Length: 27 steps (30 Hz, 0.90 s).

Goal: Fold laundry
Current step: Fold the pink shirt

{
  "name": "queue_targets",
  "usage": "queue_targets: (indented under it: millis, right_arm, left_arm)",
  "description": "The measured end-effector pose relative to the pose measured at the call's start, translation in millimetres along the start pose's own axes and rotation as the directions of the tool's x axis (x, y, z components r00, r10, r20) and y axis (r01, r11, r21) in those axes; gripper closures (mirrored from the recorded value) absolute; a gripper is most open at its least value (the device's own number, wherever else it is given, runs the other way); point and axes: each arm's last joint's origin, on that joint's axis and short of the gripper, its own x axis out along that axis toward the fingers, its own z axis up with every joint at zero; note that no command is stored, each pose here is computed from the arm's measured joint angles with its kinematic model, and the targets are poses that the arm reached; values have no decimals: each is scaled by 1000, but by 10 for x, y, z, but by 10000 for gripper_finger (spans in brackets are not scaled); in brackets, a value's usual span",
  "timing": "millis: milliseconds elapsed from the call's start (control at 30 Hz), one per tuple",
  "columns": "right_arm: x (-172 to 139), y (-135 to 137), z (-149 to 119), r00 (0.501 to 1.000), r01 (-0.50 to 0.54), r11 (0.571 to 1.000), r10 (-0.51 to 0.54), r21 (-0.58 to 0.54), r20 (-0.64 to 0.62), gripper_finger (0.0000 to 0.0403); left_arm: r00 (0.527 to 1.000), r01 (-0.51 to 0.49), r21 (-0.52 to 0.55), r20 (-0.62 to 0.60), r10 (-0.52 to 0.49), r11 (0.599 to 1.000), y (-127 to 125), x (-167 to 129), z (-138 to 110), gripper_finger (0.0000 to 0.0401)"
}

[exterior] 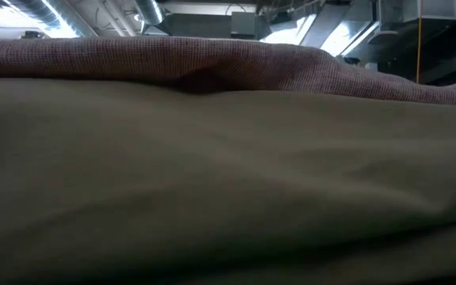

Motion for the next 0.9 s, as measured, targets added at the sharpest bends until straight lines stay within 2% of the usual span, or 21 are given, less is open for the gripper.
queue_targets:
  millis: [100, 200, 300, 400, 500, 633, 767, 900]
  right_arm:
    - [199, -179, -159, 1000, -17, 996, 15, 84, 18, 259]
    - [473, -296, -345, 992, -113, 984, 105, 136, 62, 259]
    - [773, -413, -543, 978, -193, 958, 170, 213, 119, 259]
    - [1069, -538, -730, 975, -204, 930, 166, 305, 146, 259]
    - [1373, -656, -921, 985, -169, 906, 142, 389, 99, 259]
    - [1714, -791, -1146, 986, -156, 847, 166, 508, 27, 259]
    - [1953, -868, -1296, 974, -210, 782, 222, 586, 52, 259]
    - [2062, -939, -1348, 972, -231, 756, 213, 612, 104, 259]
  left_arm:
    - [1000, 5, -88, 21, -3, 996, 162, -162, -354, 377]
    - [999, -2, -195, 36, 9, 981, 276, -232, -743, 379]
    - [999, -5, -287, 38, 16, 958, 340, -218, -1095, 379]
    - [997, 3, -368, 69, 24, 930, 374, -172, -1355, 379]
    - [996, 18, -411, 91, 21, 911, 370, -79, -1507, 379]
    - [996, 7, -384, 80, 26, 923, 311, 73, -1594, 372]
    - [998, -11, -368, 53, 33, 930, 241, 213, -1624, 353]
    - [999, -11, -378, 41, 29, 926, 208, 325, -1624, 322]
